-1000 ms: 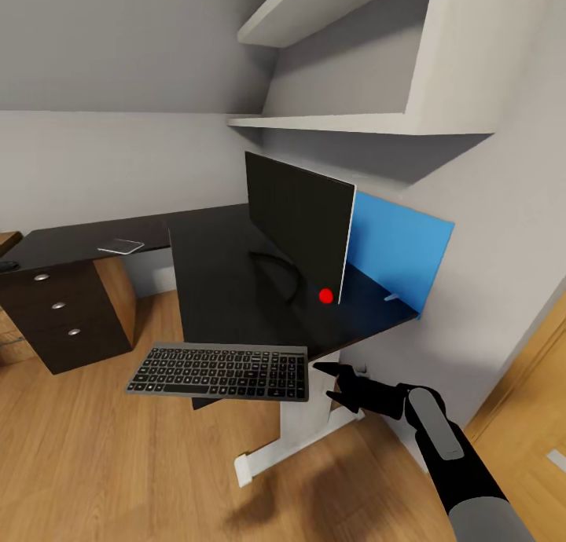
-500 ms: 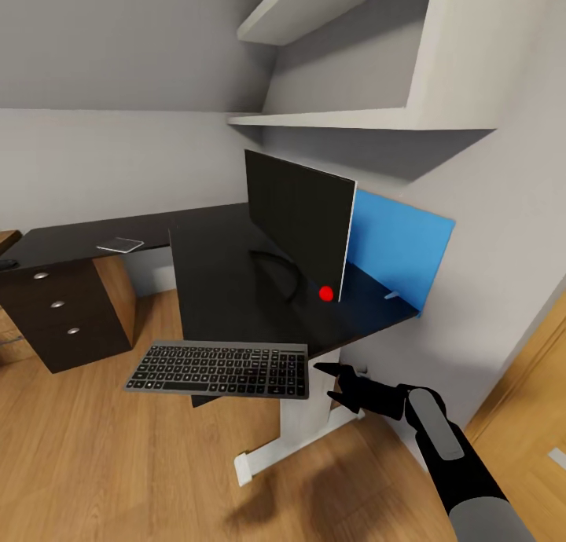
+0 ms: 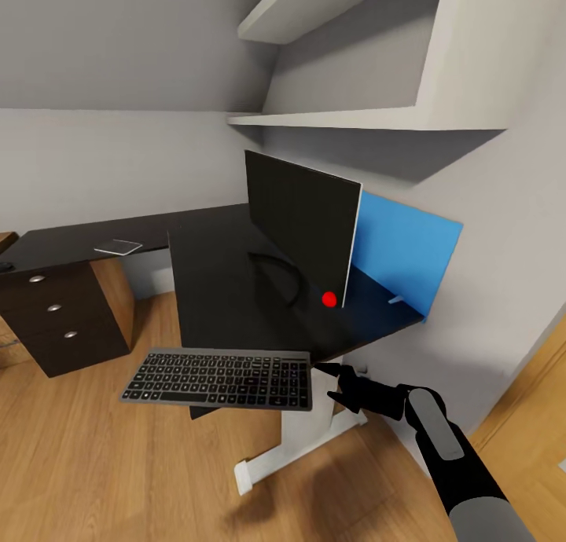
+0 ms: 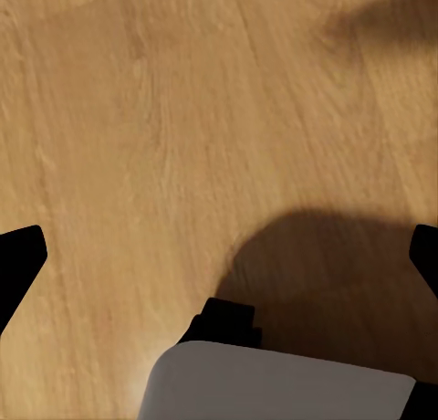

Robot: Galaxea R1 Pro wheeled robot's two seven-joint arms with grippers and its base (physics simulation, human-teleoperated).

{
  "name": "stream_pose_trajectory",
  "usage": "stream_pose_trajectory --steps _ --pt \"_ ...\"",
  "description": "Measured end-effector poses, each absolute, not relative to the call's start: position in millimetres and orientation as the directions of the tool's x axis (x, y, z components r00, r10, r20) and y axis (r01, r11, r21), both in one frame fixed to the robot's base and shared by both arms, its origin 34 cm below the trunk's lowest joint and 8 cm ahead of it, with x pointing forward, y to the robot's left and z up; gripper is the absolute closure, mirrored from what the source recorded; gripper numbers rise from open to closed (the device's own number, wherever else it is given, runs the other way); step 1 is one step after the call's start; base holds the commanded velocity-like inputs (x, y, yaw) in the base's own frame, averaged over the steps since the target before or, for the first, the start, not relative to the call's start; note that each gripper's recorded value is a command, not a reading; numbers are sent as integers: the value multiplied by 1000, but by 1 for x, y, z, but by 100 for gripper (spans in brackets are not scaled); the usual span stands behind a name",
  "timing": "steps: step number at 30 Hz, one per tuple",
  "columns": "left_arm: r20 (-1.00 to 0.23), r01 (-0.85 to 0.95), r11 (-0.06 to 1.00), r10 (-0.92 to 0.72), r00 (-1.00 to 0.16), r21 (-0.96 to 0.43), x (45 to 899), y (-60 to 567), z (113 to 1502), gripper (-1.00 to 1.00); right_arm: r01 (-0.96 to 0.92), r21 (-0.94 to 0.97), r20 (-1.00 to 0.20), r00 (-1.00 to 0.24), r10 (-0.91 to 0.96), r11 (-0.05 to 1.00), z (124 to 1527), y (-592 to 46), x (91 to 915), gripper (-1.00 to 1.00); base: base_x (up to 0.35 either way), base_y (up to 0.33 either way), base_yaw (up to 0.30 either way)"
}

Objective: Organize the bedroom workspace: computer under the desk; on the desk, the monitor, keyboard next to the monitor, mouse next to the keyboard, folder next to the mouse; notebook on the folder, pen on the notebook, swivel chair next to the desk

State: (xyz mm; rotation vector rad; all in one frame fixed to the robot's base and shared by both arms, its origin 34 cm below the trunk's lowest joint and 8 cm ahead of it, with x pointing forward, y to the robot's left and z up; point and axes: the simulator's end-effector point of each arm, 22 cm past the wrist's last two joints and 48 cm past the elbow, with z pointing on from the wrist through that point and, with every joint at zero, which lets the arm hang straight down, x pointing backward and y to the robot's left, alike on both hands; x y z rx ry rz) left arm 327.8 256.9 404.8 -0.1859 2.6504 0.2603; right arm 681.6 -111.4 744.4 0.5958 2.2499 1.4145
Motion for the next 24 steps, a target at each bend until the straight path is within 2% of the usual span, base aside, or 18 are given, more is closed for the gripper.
stream_pose_trajectory --steps 5,11,24 --pt "-464 -173 973 -85 -882 151 328 257 405 -100 146 908 -109 -824 557 392 740 -111 680 -100 16 10 0" --pt "-465 -173 973 -84 -881 151 328 257 405 -100 151 907 -104 -824 557 392 737 -110 679 -100 140 119 0" --pt "-465 -171 973 -83 -882 152 328 257 405 -100 152 907 -103 -824 558 392 737 -110 679 -100 9 83 0"
